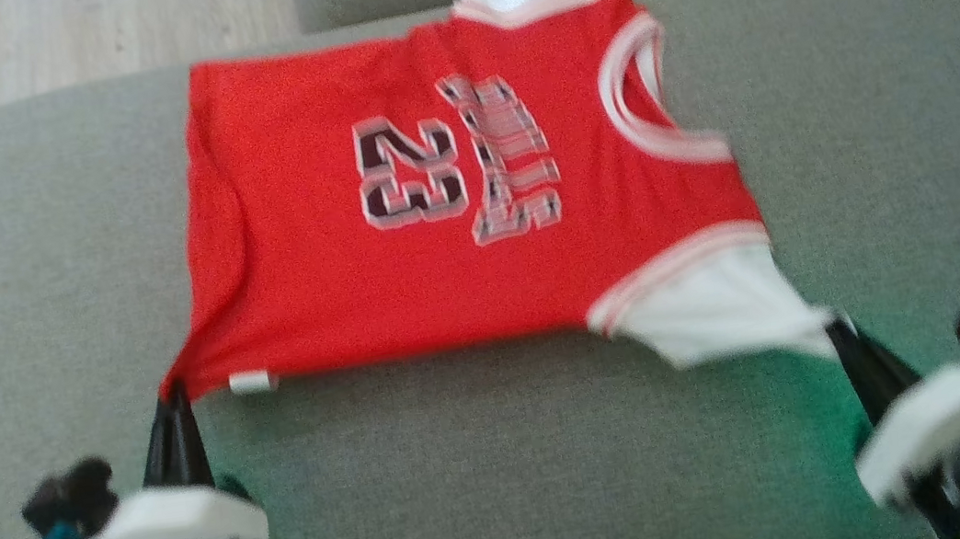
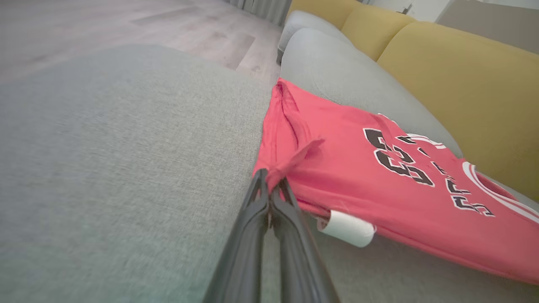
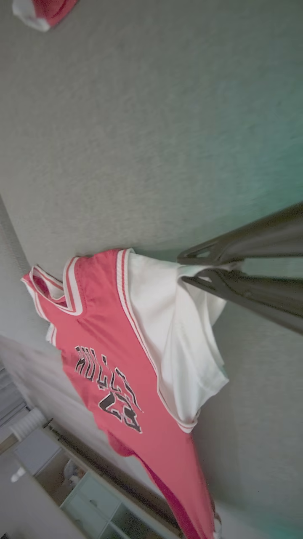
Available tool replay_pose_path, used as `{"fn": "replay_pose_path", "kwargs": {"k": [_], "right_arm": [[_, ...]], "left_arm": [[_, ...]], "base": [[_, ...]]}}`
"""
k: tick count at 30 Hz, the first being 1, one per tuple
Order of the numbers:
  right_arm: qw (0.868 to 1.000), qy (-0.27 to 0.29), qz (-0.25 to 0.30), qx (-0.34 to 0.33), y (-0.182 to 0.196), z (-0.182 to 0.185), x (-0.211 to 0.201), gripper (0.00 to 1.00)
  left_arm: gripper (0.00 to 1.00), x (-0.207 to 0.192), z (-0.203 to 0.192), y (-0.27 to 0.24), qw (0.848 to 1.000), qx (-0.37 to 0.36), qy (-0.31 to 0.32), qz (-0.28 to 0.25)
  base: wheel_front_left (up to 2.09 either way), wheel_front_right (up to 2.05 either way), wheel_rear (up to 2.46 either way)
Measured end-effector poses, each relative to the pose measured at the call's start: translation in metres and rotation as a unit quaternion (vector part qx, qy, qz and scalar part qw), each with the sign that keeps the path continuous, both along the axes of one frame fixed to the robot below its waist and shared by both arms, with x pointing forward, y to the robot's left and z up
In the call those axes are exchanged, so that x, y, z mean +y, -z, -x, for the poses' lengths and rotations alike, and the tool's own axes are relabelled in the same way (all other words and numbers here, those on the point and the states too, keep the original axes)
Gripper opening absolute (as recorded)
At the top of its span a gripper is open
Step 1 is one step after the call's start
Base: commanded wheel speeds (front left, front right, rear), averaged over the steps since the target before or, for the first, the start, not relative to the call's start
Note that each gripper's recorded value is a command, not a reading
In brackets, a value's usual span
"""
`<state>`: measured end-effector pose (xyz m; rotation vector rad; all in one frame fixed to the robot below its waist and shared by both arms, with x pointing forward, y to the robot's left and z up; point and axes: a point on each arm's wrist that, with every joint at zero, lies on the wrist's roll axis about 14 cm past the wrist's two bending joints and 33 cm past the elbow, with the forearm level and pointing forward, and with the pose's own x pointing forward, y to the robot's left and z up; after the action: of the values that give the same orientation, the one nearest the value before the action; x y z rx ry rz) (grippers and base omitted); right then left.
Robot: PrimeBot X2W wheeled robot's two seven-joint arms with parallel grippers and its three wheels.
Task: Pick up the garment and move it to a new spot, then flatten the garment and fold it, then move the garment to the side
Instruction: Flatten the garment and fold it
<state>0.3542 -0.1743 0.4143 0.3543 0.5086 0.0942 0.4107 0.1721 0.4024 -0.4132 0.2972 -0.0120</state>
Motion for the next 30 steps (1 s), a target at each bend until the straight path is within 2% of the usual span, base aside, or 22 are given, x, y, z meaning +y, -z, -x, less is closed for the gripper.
{"fn": "replay_pose_path", "kwargs": {"k": [4,7,12,18,23,30], "right_arm": [[0.999,-0.01,0.019,0.046,-0.012,0.049,0.0,0.0],[0.997,-0.02,0.036,0.062,-0.03,0.071,-0.001,0.0],[0.996,-0.024,0.05,0.071,-0.052,0.084,-0.008,0.0],[0.993,-0.032,0.05,0.101,-0.048,0.088,-0.008,0.0],[0.99,-0.046,0.047,0.127,-0.037,0.072,-0.003,0.0],[0.988,-0.077,0.057,0.122,-0.035,0.007,0.01,0.0]], "left_arm": [[0.0,0.008,0.032,-0.019,1.0,-0.015,-0.007,-0.022],[0.0,0.011,0.057,-0.033,0.999,-0.002,-0.01,-0.03],[0.0,0.004,0.089,-0.058,0.999,0.018,-0.001,-0.029],[0.0,-0.005,0.095,-0.072,0.999,0.036,0.025,-0.025],[0.0,-0.015,0.096,-0.056,0.994,0.094,0.058,-0.003],[0.0,-0.02,0.065,-0.029,0.979,0.165,0.112,0.032]], "base": [[0.0,0.0,0.0],[0.0,0.0,0.0],[0.0,0.0,0.0],[0.0,0.0,0.0],[0.0,0.0,0.0],[0.0,0.0,0.0]]}}
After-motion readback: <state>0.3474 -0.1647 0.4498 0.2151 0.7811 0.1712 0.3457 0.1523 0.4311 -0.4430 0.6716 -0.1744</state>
